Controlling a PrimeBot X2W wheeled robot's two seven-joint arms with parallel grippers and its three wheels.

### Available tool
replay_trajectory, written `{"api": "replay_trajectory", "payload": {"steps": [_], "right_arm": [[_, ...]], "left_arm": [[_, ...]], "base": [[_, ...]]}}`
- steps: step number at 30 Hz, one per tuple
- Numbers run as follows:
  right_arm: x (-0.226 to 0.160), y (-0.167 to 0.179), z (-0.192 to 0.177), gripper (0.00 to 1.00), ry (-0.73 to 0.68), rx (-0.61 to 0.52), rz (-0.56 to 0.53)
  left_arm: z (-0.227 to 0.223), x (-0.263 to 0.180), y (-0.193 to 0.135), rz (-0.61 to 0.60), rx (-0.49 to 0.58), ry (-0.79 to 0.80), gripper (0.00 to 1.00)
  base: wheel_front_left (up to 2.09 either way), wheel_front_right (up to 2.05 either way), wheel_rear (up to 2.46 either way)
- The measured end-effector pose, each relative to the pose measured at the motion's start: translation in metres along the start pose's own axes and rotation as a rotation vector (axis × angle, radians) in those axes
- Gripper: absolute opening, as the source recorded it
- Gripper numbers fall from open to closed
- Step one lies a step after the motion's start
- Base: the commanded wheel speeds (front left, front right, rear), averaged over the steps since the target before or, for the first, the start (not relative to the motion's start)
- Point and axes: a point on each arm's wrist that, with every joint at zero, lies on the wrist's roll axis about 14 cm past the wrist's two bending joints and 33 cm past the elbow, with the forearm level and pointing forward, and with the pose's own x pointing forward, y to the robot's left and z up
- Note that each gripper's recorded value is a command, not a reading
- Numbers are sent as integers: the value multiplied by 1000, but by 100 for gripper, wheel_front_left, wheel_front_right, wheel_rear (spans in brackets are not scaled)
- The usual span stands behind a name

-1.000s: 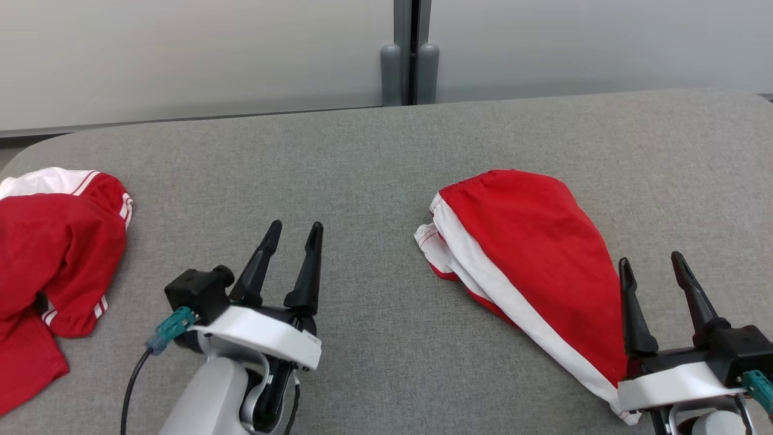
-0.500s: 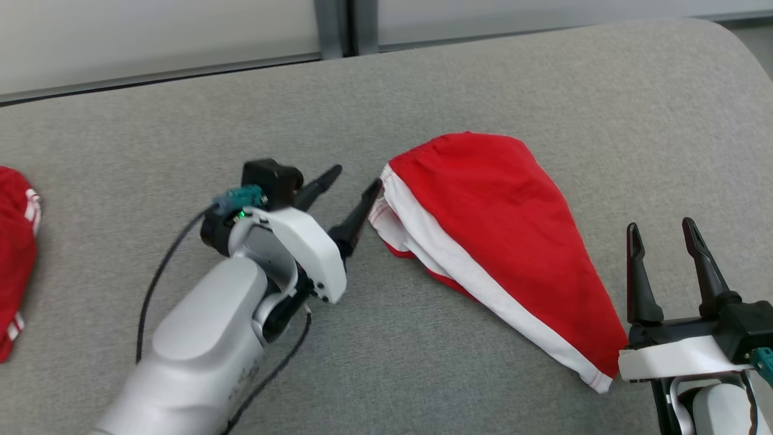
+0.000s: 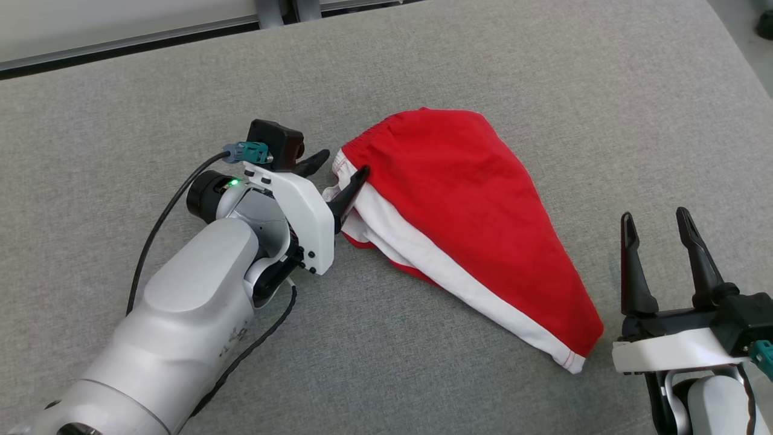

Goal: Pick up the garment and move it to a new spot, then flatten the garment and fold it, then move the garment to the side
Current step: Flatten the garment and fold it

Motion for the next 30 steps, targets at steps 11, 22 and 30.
{"api": "replay_trajectory", "payload": {"steps": [11, 22, 30], "right_arm": [[-3, -3, 1, 100, -1, -2, -7], [-8, -3, 11, 100, -27, 14, -8], [-18, 2, 26, 100, -71, 40, 3]], "left_arm": [[-5, 5, -8, -38, -55, 30, 0], [56, -7, -14, -54, -122, -186, 0], [125, -31, -23, -61, -164, -379, 0]], "base": [[0, 0, 0], [0, 0, 0], [0, 0, 0]]}}
